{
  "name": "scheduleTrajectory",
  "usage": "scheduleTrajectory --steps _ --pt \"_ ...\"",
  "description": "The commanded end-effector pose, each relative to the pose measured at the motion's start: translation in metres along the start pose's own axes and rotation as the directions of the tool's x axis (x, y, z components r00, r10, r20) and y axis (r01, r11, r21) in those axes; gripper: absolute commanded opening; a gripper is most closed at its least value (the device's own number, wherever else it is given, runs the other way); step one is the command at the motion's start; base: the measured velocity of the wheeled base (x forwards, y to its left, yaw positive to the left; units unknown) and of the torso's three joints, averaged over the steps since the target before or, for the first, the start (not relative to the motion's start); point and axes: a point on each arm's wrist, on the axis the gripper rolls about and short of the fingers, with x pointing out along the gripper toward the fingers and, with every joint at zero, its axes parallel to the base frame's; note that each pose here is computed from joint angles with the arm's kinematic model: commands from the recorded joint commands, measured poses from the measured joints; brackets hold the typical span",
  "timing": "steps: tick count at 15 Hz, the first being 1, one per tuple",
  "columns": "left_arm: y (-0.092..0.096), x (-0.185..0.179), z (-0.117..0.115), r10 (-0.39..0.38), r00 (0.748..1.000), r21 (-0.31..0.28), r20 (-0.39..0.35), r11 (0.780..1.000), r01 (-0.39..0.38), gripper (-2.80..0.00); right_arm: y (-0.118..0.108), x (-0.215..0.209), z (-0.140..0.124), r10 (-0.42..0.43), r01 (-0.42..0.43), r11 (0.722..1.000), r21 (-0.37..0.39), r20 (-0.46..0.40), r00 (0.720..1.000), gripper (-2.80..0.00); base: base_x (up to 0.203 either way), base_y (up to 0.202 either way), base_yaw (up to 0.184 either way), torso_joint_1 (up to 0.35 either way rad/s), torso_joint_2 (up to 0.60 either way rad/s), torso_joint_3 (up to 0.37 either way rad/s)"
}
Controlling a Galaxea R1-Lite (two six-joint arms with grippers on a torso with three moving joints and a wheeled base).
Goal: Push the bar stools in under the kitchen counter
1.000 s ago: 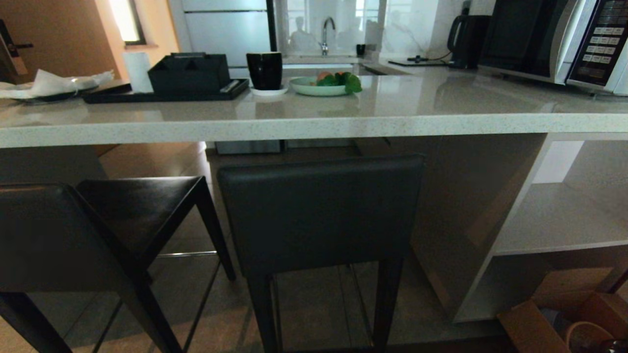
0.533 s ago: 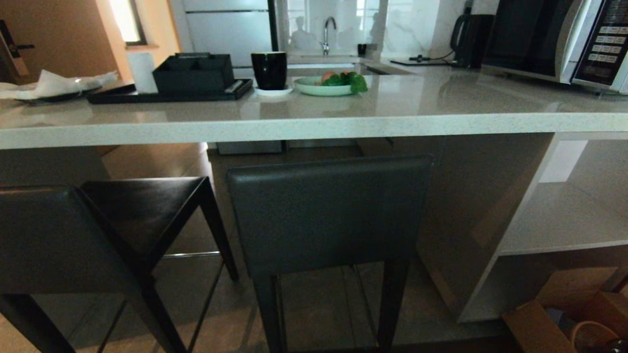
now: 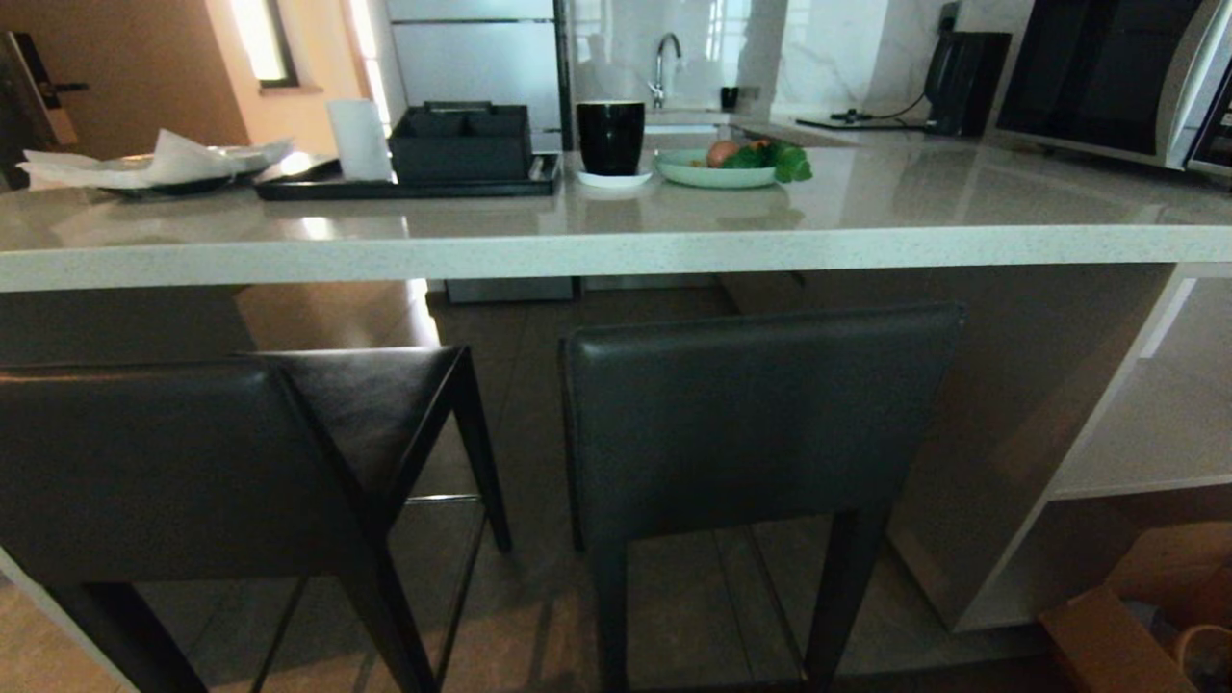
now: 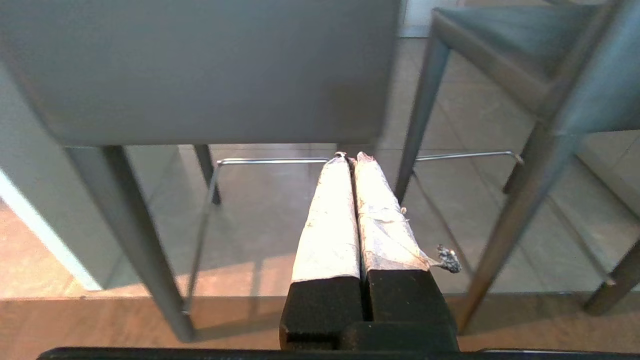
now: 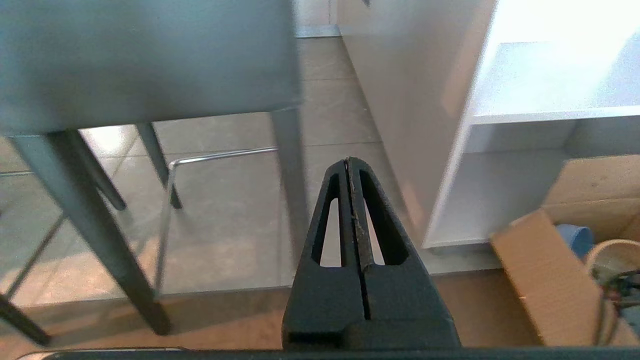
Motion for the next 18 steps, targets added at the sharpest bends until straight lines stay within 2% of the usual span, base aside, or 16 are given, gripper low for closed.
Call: scheduleTrajectory --steps 1,9,18 --pt "0.0000 0.0001 0.0001 -0.001 1.000 0.000 -0.001 1.000 0.001 -2.80 0.0000 0.0002 -0.0004 0.000 0.000 1.000 0.000 -0.003 1.000 -2.80 0.000 0.199 -0.001 -0.004 0.00 0.005" --pt "0.0000 0.0001 0.0002 -0.001 1.000 0.000 0.001 1.000 0.001 -2.80 0.0000 0.0002 -0.0004 0.002 -0.002 1.000 -0.002 -0.003 1.000 -2.80 0.000 0.187 0.001 0.003 0.00 0.003" --pt "0.0000 0.0001 0.0001 -0.001 1.000 0.000 -0.001 1.000 0.001 -2.80 0.0000 0.0002 -0.0004 0.001 -0.001 1.000 0.000 -0.003 1.000 -2.80 0.000 0.007 0.000 0.000 0.00 0.000"
